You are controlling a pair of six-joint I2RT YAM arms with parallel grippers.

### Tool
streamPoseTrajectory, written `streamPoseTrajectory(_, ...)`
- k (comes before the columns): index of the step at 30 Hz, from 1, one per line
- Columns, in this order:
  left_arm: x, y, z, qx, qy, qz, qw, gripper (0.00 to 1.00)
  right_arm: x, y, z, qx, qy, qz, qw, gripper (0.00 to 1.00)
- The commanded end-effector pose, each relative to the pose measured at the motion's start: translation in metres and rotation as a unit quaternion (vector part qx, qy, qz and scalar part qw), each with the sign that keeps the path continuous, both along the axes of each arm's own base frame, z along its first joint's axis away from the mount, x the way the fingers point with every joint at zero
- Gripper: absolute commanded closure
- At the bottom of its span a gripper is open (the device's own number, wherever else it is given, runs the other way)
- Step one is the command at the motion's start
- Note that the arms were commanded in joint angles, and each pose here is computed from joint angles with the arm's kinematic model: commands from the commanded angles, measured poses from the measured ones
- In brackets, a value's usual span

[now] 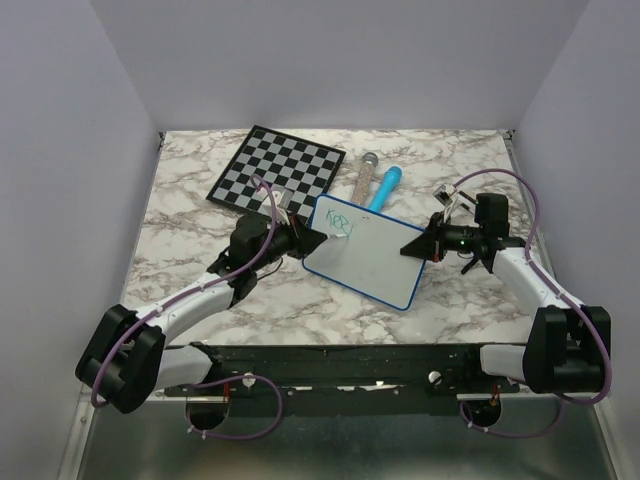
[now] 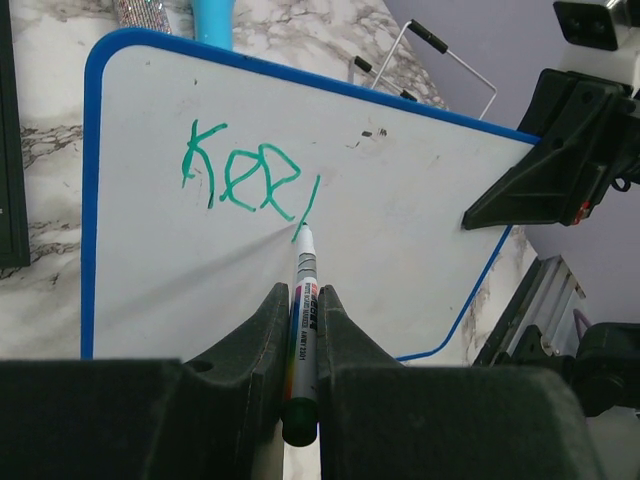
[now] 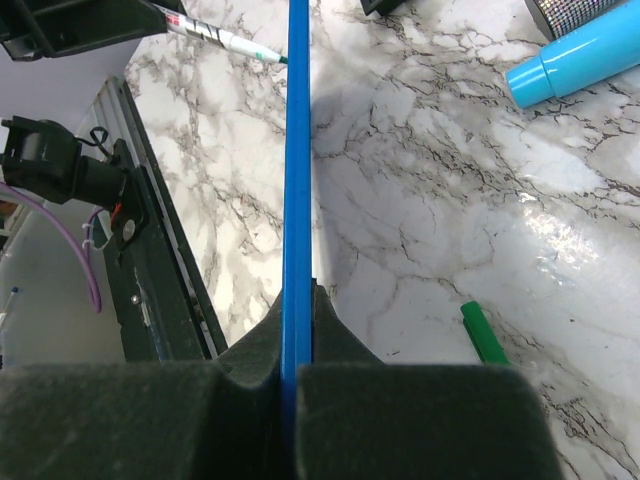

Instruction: Write a sentence on the whiteboard

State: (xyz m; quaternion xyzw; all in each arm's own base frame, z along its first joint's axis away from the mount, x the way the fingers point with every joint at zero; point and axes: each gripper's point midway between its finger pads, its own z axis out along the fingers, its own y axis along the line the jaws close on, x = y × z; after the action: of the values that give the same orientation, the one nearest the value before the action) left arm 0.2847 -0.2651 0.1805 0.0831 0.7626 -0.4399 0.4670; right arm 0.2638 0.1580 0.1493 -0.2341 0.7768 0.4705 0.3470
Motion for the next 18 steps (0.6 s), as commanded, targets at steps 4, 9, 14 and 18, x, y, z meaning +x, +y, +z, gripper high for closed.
streamPoseTrajectory(4,0.015,-0.010,0.038,-0.038,-0.038,0.000,0.999,1.00,0.004,0.002,0.013,-0.003,-0.033,0.008,0.999,0.99)
streamPoseTrajectory(9,0.022,-0.012,0.039,-0.036,-0.039,0.006,0.999,1.00,0.004,0.002,0.013,-0.003,-0.033,0.008,0.999,0.99)
streamPoseTrajectory(14,0.022,-0.011,0.035,-0.031,-0.035,0.007,0.999,1.00,0.003,0.002,0.013,-0.003,-0.033,0.010,0.999,0.99)
streamPoseTrajectory(18,0.023,-0.012,0.030,-0.028,-0.031,0.007,0.999,1.00,0.003,0.002,0.013,-0.003,-0.033,0.010,0.999,0.99)
